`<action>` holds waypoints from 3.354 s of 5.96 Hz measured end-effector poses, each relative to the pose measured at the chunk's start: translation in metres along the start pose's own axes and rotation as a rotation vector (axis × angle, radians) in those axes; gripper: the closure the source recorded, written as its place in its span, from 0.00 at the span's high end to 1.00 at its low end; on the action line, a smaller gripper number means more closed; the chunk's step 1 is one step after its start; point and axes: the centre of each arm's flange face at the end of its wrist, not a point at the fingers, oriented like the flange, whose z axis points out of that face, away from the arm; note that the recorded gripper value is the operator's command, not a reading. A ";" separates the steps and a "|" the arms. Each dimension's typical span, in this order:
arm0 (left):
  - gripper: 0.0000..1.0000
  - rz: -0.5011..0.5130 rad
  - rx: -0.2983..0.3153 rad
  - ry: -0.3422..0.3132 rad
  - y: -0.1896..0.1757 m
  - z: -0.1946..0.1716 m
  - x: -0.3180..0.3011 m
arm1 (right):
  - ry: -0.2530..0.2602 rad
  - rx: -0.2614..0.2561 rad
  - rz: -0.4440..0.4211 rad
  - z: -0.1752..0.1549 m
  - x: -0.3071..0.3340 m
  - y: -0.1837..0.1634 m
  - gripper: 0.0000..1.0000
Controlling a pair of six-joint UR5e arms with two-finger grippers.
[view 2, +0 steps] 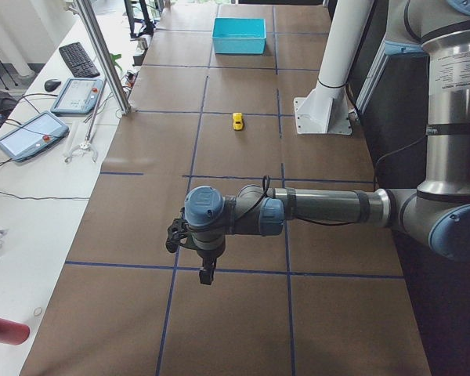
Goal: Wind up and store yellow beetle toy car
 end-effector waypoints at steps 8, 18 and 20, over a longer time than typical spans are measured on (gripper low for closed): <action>1.00 0.104 0.008 -0.002 -0.021 -0.032 0.073 | 0.005 -0.015 0.009 0.006 0.006 0.004 1.00; 1.00 1.067 -0.019 -0.118 -0.036 -0.031 0.591 | 0.026 -0.063 0.039 -0.016 -0.018 0.002 1.00; 1.00 1.313 -0.024 -0.052 -0.016 0.005 0.662 | 0.033 -0.067 0.033 -0.015 -0.017 0.002 1.00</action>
